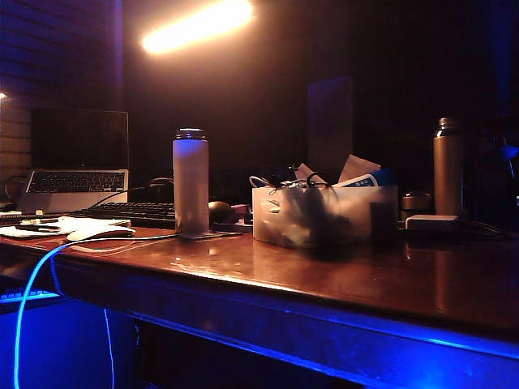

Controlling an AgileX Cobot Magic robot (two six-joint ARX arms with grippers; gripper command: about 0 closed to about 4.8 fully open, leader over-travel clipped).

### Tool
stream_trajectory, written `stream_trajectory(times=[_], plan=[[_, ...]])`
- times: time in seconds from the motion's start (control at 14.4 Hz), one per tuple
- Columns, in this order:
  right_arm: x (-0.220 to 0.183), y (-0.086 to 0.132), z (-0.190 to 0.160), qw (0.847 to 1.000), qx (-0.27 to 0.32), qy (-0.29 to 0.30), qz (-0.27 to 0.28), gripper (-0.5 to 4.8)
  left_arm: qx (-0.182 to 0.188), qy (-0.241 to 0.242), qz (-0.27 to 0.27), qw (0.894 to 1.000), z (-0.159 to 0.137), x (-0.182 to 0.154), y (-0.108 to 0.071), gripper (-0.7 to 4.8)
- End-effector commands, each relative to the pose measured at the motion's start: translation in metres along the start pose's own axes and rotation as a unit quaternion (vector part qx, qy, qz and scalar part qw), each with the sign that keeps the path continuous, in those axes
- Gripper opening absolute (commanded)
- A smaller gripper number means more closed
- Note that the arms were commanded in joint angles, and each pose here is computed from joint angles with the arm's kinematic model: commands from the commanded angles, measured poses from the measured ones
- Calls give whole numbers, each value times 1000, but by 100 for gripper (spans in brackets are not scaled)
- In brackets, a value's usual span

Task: Pick up the liquid glue and place it into the translucent box.

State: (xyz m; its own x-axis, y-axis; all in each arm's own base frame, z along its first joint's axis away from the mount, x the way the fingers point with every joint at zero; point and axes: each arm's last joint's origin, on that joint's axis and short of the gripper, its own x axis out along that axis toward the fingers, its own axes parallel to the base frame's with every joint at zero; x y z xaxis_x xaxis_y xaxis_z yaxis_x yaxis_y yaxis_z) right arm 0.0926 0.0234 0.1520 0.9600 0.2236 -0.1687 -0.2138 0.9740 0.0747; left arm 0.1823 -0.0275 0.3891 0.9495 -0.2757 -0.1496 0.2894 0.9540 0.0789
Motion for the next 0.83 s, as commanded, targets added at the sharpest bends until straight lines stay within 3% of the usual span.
stream_trajectory(times=[0.07, 0.21, 0.48, 0.83], plan=[[0, 0, -2, 1000, -1, 5, 0, 0, -24, -35, 23, 999, -26, -13, 3, -5], [0, 0, -2, 1000, -1, 5, 0, 0, -43, -31, 47, 997, -59, -26, 4, -5], [0, 0, -2, 1000, -1, 5, 0, 0, -45, -83, 106, 990, -126, -51, 1, -5], [0, 0, -2, 1000, -1, 5, 0, 0, -57, -69, 117, 989, -192, -56, -8, -5]])
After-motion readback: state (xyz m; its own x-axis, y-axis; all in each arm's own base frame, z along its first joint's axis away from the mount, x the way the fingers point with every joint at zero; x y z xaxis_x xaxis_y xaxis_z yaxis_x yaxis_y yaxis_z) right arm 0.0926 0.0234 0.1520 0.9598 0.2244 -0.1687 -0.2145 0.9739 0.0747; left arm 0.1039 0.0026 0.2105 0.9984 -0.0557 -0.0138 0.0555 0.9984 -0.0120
